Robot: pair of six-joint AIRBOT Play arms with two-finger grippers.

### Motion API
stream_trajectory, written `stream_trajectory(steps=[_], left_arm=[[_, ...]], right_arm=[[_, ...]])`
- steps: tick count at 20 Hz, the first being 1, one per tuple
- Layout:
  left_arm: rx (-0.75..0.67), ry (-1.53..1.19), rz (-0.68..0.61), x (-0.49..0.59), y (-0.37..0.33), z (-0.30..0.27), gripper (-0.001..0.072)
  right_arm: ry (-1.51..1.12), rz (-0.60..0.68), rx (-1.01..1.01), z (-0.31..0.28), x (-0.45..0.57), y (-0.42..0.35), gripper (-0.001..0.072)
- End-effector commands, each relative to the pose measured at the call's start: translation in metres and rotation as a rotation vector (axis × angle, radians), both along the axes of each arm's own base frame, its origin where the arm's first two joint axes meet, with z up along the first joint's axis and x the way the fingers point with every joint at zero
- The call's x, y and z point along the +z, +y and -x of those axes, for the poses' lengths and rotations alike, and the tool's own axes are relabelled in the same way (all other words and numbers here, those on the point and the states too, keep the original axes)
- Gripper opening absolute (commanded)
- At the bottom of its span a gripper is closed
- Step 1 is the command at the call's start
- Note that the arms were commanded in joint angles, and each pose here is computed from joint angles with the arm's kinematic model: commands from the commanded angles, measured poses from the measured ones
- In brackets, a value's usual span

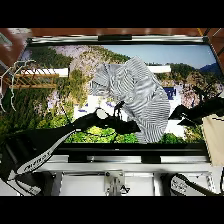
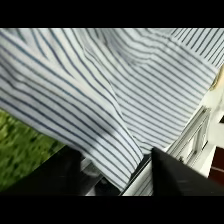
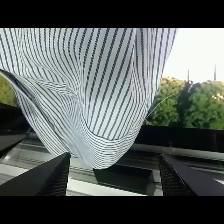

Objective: Fold the shirts.

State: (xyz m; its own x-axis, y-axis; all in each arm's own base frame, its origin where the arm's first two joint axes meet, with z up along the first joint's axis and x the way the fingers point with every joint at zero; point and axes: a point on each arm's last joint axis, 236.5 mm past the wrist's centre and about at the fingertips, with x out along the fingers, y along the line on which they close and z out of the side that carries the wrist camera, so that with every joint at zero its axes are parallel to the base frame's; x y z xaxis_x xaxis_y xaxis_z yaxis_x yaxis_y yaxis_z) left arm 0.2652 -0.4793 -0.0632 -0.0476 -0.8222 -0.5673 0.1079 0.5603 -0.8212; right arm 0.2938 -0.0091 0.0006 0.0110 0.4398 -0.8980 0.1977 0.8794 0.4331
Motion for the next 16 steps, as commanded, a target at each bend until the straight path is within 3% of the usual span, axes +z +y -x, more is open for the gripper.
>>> stream_trajectory(steps=[1,3,10,16], left_arm=[[0.095,0.008,0.024,-0.001,-0.013,-0.009,0.0188],[0.097,-0.017,0.027,0.001,-0.011,-0.015,0.0045],[0.029,-0.201,0.013,0.049,0.016,-0.034,0.0038],[0.057,-0.433,-0.276,0.119,0.148,-0.069,0.0038]], right_arm=[[0.007,0.001,-0.002,0.001,0.0,0.0,0.067],[0.012,0.0,-0.005,0.002,0.0,0.0,0.067],[0.029,0.028,0.012,0.008,-0.003,-0.006,0.067],[-0.041,-0.055,0.008,-0.007,0.007,0.011,0.067]])
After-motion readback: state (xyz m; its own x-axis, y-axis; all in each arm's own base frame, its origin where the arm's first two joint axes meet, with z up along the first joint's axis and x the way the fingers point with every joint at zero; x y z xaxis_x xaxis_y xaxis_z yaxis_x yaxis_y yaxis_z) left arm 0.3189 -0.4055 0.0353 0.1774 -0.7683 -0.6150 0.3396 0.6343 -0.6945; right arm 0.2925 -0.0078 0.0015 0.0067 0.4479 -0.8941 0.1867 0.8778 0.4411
